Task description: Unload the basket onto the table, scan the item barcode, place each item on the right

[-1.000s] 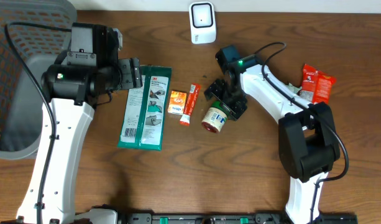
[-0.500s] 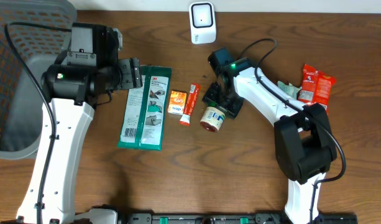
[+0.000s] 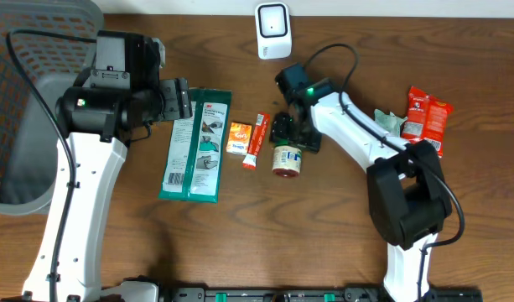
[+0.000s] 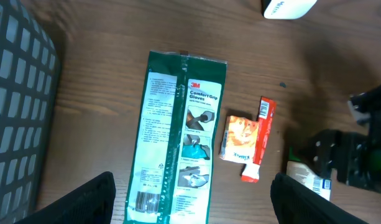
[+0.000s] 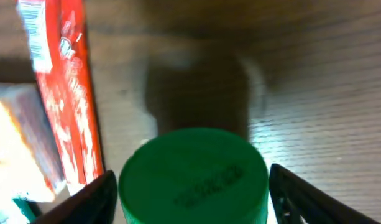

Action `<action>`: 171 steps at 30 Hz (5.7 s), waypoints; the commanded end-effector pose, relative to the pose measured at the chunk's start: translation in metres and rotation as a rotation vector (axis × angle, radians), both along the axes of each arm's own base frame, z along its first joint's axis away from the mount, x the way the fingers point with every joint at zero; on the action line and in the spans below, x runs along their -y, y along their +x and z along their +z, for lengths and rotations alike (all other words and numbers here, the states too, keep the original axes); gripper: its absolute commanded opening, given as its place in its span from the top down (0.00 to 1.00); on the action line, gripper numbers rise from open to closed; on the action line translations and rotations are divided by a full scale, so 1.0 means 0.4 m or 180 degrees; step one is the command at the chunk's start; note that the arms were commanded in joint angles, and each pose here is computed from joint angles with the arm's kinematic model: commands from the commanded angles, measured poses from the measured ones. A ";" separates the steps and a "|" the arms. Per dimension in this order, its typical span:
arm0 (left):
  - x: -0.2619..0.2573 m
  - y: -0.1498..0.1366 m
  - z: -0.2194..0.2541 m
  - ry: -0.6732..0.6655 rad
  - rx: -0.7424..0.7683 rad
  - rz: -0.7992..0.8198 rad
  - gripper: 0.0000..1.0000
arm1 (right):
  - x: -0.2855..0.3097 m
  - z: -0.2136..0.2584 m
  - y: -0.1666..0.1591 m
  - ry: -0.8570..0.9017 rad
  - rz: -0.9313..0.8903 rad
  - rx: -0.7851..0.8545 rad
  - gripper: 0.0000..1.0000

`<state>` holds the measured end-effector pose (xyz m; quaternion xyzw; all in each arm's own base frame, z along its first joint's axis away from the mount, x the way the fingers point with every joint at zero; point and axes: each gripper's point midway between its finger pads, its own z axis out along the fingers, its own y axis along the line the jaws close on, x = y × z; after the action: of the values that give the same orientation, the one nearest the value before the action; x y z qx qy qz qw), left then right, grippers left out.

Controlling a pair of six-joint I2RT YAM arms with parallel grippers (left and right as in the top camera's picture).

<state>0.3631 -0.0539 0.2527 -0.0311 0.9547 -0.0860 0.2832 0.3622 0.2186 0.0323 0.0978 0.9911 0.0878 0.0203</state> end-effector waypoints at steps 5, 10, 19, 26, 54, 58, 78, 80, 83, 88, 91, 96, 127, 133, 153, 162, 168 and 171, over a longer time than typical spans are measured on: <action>-0.008 0.003 0.010 0.0013 0.0028 0.0043 0.20 | -0.019 0.032 -0.016 0.0031 0.0024 0.0037 0.07; -0.008 0.003 0.010 0.0013 0.0028 0.0043 0.20 | -0.030 0.023 -0.015 -0.0012 0.0247 0.0114 0.16; -0.008 0.003 0.010 0.0013 0.0028 0.0043 0.20 | -0.025 0.025 0.018 -0.0152 0.0923 0.0411 0.17; -0.008 0.003 0.010 0.0013 0.0028 0.0043 0.20 | -0.022 0.022 0.012 -0.0202 0.1180 0.0418 0.21; -0.008 0.003 0.010 0.0013 0.0028 0.0043 0.20 | -0.027 0.122 0.031 -0.0138 0.1350 0.0783 0.51; -0.008 0.003 0.010 0.0013 0.0028 0.0043 0.20 | -0.017 0.189 0.014 -0.0129 0.1422 0.0900 0.57; -0.008 0.003 0.010 0.0013 0.0028 0.0043 0.20 | 0.062 0.129 -0.026 -0.0569 0.1406 0.0681 0.33; -0.008 0.003 0.010 0.0013 0.0028 0.0043 0.20 | 0.061 0.137 -0.028 -0.0548 0.1403 0.0684 0.28; -0.008 0.003 0.010 0.0013 0.0028 0.0043 0.20 | 0.050 0.185 -0.023 -0.0427 0.1526 0.0822 0.21; -0.008 0.003 0.010 0.0014 0.0028 0.0042 0.20 | 0.042 0.305 -0.014 -0.0277 0.1508 0.1139 0.01; -0.008 0.003 0.010 0.0013 0.0028 0.0043 0.20 | 0.050 0.372 -0.019 -0.0195 0.1457 0.1142 0.01; -0.008 0.003 0.010 0.0013 0.0028 0.0043 0.20 | 0.083 0.383 -0.048 -0.0074 0.1373 0.0663 0.01; -0.008 0.003 0.010 0.0013 0.0028 0.0043 0.20 | 0.079 0.013 -0.077 -0.0697 0.1637 -0.0495 0.13; -0.008 0.003 0.010 0.0013 0.0028 0.0043 0.20 | 0.087 -0.035 -0.090 -0.0706 0.1606 -0.0517 0.25; -0.008 0.003 0.010 0.0013 0.0028 0.0043 0.20 | 0.011 0.306 0.029 -0.0348 0.1634 0.0614 0.51; -0.008 0.003 0.010 0.0013 0.0028 0.0043 0.20 | 0.006 0.592 0.102 -0.0296 0.1472 0.1524 0.47; -0.008 0.003 0.010 0.0013 0.0028 0.0043 0.20 | -0.012 0.603 0.237 -0.0448 0.1296 0.2066 0.49; -0.008 0.003 0.010 0.0013 0.0028 0.0043 0.20 | -0.028 0.587 0.312 -0.0531 0.1190 0.2293 0.49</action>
<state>0.3631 -0.0539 0.2527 -0.0311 0.9547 -0.0860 0.2832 0.4633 0.2371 0.2824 -0.1327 0.9267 0.0782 0.3429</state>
